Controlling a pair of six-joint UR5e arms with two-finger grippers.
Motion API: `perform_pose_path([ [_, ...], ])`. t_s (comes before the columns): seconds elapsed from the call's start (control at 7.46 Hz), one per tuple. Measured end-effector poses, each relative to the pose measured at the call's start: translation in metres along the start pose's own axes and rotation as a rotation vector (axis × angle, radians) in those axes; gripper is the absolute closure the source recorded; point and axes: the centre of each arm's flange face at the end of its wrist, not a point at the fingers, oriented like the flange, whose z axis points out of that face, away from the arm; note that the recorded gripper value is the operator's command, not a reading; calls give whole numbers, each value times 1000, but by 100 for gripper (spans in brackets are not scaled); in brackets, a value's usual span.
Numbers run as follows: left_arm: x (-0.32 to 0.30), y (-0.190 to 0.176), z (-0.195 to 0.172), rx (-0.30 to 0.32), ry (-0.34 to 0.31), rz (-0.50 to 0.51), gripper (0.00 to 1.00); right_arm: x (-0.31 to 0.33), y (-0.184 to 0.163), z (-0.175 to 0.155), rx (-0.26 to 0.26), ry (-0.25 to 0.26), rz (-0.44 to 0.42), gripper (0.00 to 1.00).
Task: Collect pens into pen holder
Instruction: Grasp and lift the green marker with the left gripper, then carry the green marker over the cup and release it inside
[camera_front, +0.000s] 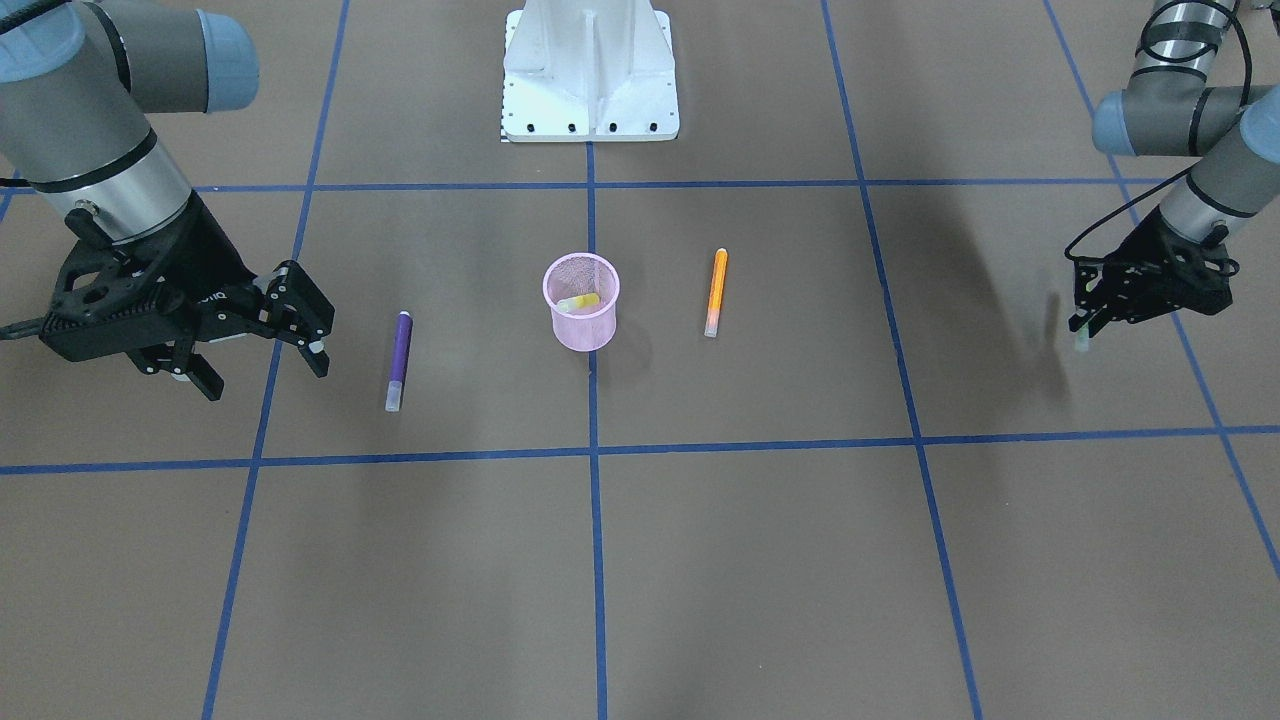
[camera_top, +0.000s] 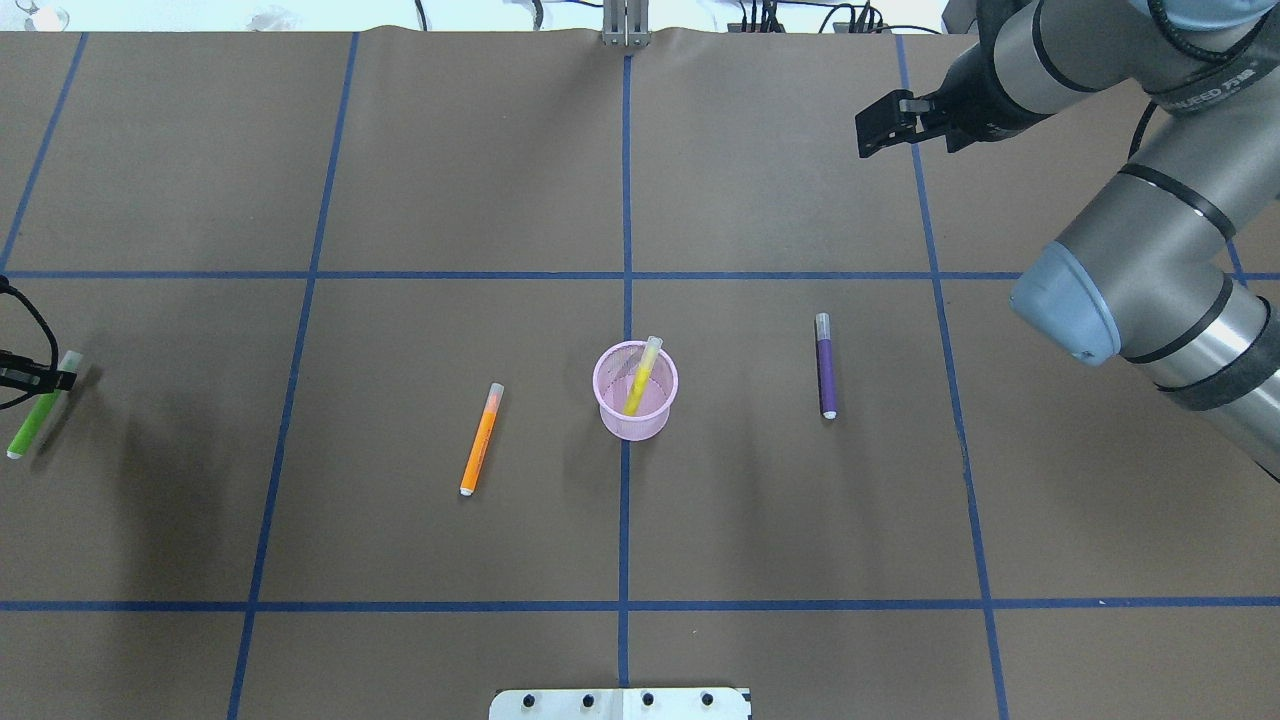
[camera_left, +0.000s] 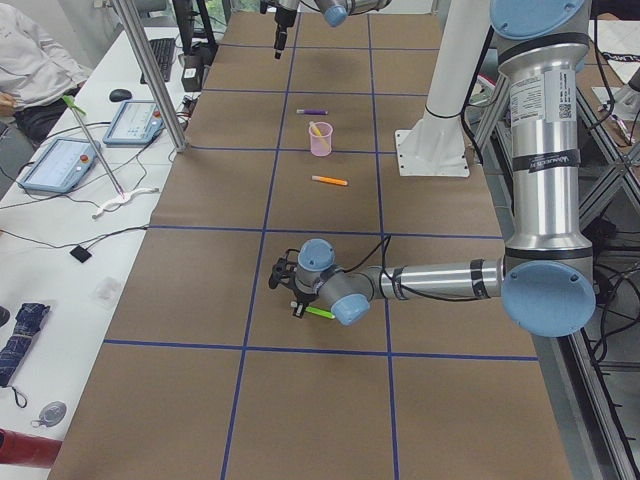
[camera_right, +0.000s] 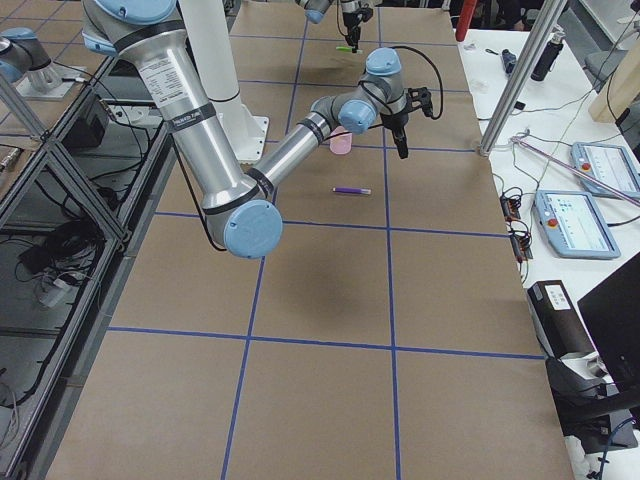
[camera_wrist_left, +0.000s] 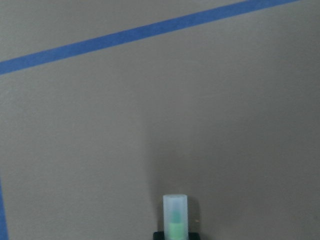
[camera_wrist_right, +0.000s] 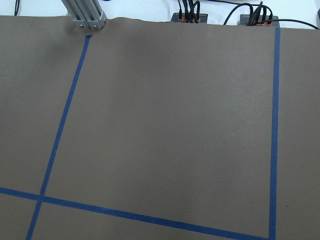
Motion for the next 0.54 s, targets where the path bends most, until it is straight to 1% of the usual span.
perform_pose_path([
  [0.13, 34, -45, -13, 113, 64, 87, 100, 1, 0, 0, 0, 1, 0, 0],
  [0.27, 71, -93, -24, 214, 127, 137, 100, 2, 1, 1, 0, 3, 1, 0],
  [0.4, 104, -132, -33, 292, 186, 158, 100, 4, 2, 2, 1, 6, 2, 0],
  [0.54, 136, -157, -40, 372, 246, 195, 100, 5, 2, 2, 1, 10, 3, 0],
])
